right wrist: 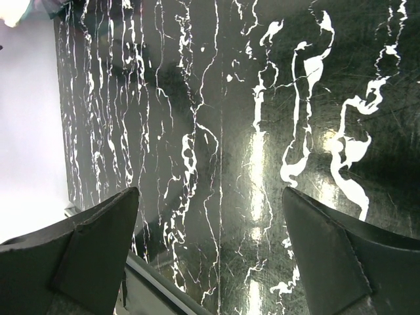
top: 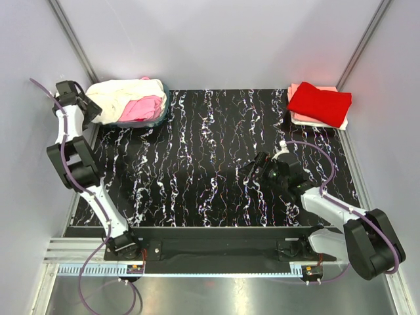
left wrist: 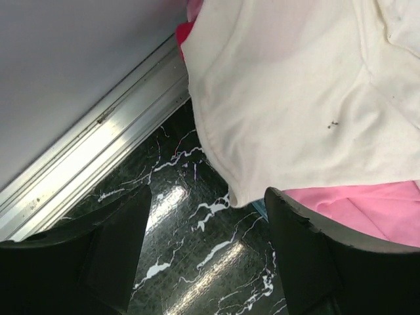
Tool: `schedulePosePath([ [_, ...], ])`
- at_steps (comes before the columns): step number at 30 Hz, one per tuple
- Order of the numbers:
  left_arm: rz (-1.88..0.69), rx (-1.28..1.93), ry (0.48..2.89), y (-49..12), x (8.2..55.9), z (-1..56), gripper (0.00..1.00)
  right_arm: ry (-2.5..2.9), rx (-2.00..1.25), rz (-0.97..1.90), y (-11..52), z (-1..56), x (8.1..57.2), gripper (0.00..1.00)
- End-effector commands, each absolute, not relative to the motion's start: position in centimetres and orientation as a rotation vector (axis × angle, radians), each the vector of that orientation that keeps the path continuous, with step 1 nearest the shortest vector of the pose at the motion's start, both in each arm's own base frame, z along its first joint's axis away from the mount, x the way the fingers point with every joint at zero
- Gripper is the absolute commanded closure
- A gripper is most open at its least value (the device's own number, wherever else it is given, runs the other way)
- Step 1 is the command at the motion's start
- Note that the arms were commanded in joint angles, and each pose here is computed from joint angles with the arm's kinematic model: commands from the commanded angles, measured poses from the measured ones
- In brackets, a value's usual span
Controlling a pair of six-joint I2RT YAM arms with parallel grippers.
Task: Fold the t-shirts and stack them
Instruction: Grab the tshirt from the pile
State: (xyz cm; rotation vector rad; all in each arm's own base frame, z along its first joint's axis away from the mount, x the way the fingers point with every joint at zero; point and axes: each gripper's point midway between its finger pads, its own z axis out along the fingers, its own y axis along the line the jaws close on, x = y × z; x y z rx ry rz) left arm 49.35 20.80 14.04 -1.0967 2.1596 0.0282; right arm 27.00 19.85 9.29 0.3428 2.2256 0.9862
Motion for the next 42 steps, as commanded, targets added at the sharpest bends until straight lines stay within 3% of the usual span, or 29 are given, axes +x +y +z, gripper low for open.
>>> schedulePosePath([
  [1,-0.007,-1.024,2.1,21.4,51.8,15.5,0.25,2.159,0.285,1.02,20.5,11.0,27.7,0.02],
  [7,-0.08,-1.02,2.086,20.7,53.1,14.5,0.26,2.165,0.287,1.018,20.5,10.9,27.9,0.02],
  [11,-0.101,-1.03,2.093,20.3,53.7,13.6,0.33,2.168,0.289,1.019,20.6,10.8,27.9,0.02],
  [14,-0.119,-1.024,2.09,20.0,54.1,13.5,0.46,2.168,0.289,1.017,20.6,10.8,28.0,0.02],
  [23,-0.105,-0.979,2.06,19.7,54.3,15.7,0.99,2.175,0.296,1.012,20.6,10.7,28.0,0.02],
  [28,-0.153,-0.967,2.02,18.4,54.1,18.5,1.0,2.176,0.299,1.007,20.5,10.6,28.1,0.02],
  [33,-0.33,-0.864,1.896,13.1,54.6,26.9,1.0,2.179,0.302,1.002,20.4,10.5,28.1,0.02],
  [37,-0.581,-0.6,1.792,3.2,54.3,38.3,1.0,2.174,0.304,0.999,20.4,10.5,28.1,0.02],
  [40,-0.705,-0.326,1.665,-4.4,49.8,49.8,1.0,2.164,0.311,0.995,20.2,10.8,28.1,0.02],
  [42,-0.772,-0.253,1.575,-6.4,46.2,54.1,1.0,2.157,0.32,0.985,19.9,10.7,28.0,0.02],
])
